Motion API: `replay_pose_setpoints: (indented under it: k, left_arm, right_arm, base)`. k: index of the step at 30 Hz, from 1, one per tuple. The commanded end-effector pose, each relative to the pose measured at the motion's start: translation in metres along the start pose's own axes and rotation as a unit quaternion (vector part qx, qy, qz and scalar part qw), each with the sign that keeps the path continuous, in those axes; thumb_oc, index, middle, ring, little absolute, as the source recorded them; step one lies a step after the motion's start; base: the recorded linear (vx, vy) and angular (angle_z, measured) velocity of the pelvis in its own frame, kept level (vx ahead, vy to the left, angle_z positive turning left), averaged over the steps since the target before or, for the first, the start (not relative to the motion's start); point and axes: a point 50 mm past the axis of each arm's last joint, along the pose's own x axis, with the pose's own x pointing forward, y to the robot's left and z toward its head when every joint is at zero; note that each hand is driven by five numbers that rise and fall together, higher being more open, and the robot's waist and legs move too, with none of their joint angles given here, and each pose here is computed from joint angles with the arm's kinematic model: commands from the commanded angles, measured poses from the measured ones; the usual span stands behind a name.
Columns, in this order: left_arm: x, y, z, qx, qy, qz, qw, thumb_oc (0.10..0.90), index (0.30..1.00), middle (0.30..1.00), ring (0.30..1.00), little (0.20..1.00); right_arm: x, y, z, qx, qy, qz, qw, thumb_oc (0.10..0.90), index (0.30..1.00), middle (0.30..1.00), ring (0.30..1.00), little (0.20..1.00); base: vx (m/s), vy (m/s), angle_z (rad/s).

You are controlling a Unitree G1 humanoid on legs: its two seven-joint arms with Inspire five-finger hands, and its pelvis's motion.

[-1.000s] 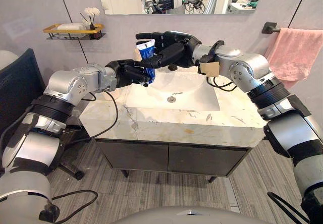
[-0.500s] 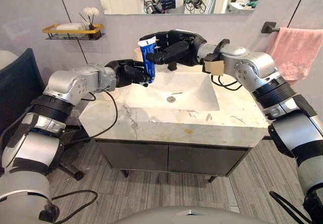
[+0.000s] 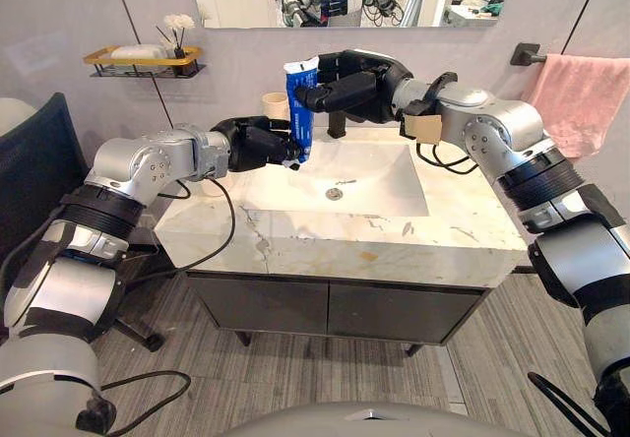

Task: Organize the bathroom.

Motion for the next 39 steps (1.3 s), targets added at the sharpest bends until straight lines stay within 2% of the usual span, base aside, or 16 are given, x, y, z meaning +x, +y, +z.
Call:
replay_pose_setpoints:
  k: [1, 14, 18, 20, 21, 22, 24, 25, 28, 29, 32, 33, 34, 36, 37, 39]
  left_arm:
    - [-0.03, 0.022, 0.062, 0.029, -0.15, 0.077, 0.985, 0.8, 0.9, 0.9, 0.9, 0.9]
    - [-0.087, 0.073, 0.081, 0.085, -0.174, 0.263, 0.945, 0.8, 0.9, 0.9, 0.9, 0.9]
    - [-0.129, 0.095, 0.099, 0.092, -0.251, 0.385, 0.883, 0.8, 0.9, 0.9, 0.9, 0.9]
    - [-0.135, 0.098, 0.102, 0.096, -0.263, 0.41, 0.868, 0.8, 0.9, 0.9, 0.9, 0.9]
    - [-0.157, 0.105, 0.106, 0.098, -0.281, 0.47, 0.831, 0.8, 0.9, 0.9, 0.9, 0.9]
    - [-0.17, 0.112, 0.103, 0.083, -0.284, 0.494, 0.817, 0.8, 0.9, 0.9, 0.9, 0.9]
    - [-0.175, 0.116, 0.098, 0.074, -0.28, 0.507, 0.812, 0.8, 0.9, 0.9, 0.9, 0.9]
    - [-0.185, 0.126, 0.084, 0.032, -0.276, 0.53, 0.801, 0.8, 0.9, 0.9, 0.9, 0.9]
    - [-0.195, 0.137, 0.061, -0.004, -0.258, 0.555, 0.791, 0.8, 0.9, 0.9, 0.9, 0.9]
    - [-0.207, 0.151, 0.013, -0.058, -0.222, 0.586, 0.778, 0.8, 0.9, 0.9, 0.9, 0.9]
    - [-0.212, 0.158, -0.042, -0.1, -0.177, 0.606, 0.769, 0.8, 0.9, 0.9, 0.9, 0.9]
    - [-0.213, 0.158, -0.07, -0.109, -0.15, 0.621, 0.761, 0.8, 0.9, 0.9, 0.9, 0.9]
    - [-0.213, 0.158, -0.07, -0.109, -0.15, 0.621, 0.761, 0.8, 0.9, 0.9, 0.9, 0.9]
    - [-0.208, 0.153, -0.13, -0.147, -0.097, 0.64, 0.748, 0.8, 0.9, 0.9, 0.9, 0.9]
    - [-0.208, 0.153, -0.13, -0.147, -0.097, 0.64, 0.748, 0.8, 0.9, 0.9, 0.9, 0.9]
    - [-0.204, 0.14, -0.191, -0.151, -0.022, 0.666, 0.73, 0.8, 0.9, 0.9, 0.9, 0.9]
  right_arm:
    - [-0.01, -0.013, 0.04, -0.008, -0.093, -0.007, 0.996, 0.4, 0.3, 0.3, 0.3, 0.3]
    - [-0.024, -0.03, 0.047, -0.011, -0.093, -0.055, 0.994, 0.4, 0.3, 0.3, 0.3, 0.3]
    - [-0.032, -0.037, 0.044, -0.011, -0.09, -0.065, 0.994, 0.4, 0.3, 0.3, 0.3, 0.3]
    - [-0.033, -0.038, 0.043, -0.01, -0.091, -0.066, 0.994, 0.4, 0.3, 0.3, 0.3, 0.3]
    - [-0.037, -0.04, 0.043, -0.013, -0.092, -0.071, 0.993, 0.4, 0.3, 0.3, 0.3, 0.3]
    - [-0.04, -0.042, 0.043, -0.013, -0.097, -0.073, 0.993, 0.4, 0.3, 0.3, 0.3, 0.3]
    - [-0.041, -0.042, 0.043, -0.014, -0.099, -0.075, 0.992, 0.4, 0.3, 0.3, 0.3, 0.3]
    - [-0.045, -0.042, 0.043, -0.014, -0.105, -0.079, 0.991, 0.4, 0.3, 0.3, 0.3, 0.3]
    - [-0.05, -0.042, 0.042, -0.018, -0.109, -0.085, 0.99, 0.4, 0.3, 0.3, 0.3, 0.3]
    - [-0.058, -0.04, 0.039, -0.024, -0.115, -0.089, 0.989, 0.4, 0.3, 0.3, 0.3, 0.3]
    - [-0.065, -0.038, 0.037, -0.029, -0.123, -0.093, 0.988, 0.4, 0.3, 0.3, 0.3, 0.3]
    - [-0.066, -0.035, 0.037, -0.03, -0.127, -0.093, 0.987, 0.4, 0.3, 0.3, 0.3, 0.3]
    - [-0.066, -0.035, 0.037, -0.03, -0.127, -0.093, 0.987, 0.4, 0.3, 0.3, 0.3, 0.3]
    - [-0.07, -0.033, 0.037, -0.031, -0.134, -0.095, 0.986, 0.4, 0.3, 0.3, 0.3, 0.3]
    - [-0.07, -0.033, 0.037, -0.031, -0.134, -0.095, 0.986, 0.4, 0.3, 0.3, 0.3, 0.3]
    - [-0.071, -0.031, 0.039, -0.035, -0.136, -0.095, 0.985, 0.4, 0.3, 0.3, 0.3, 0.3]
  base:
    - [0.0, 0.0, 0.0]
    - [0.01, 0.003, 0.03]
    - [0.03, 0.009, 0.07]
    - [0.01, -0.001, 0.08]
    - [0.01, 0.0, 0.07]
    - [0.0, 0.001, 0.05]
    - [-0.01, 0.002, 0.05]
    - [-0.01, 0.004, 0.05]
    - [-0.02, 0.006, 0.09]
    - [-0.04, 0.015, 0.07]
    - [-0.04, 0.013, 0.08]
    - [-0.04, 0.008, 0.1]
    - [-0.05, 0.01, 0.13]
    - [-0.04, 0.006, 0.12]
    - [-0.03, 0.002, 0.02]
    - [-0.05, 0.001, -0.01]
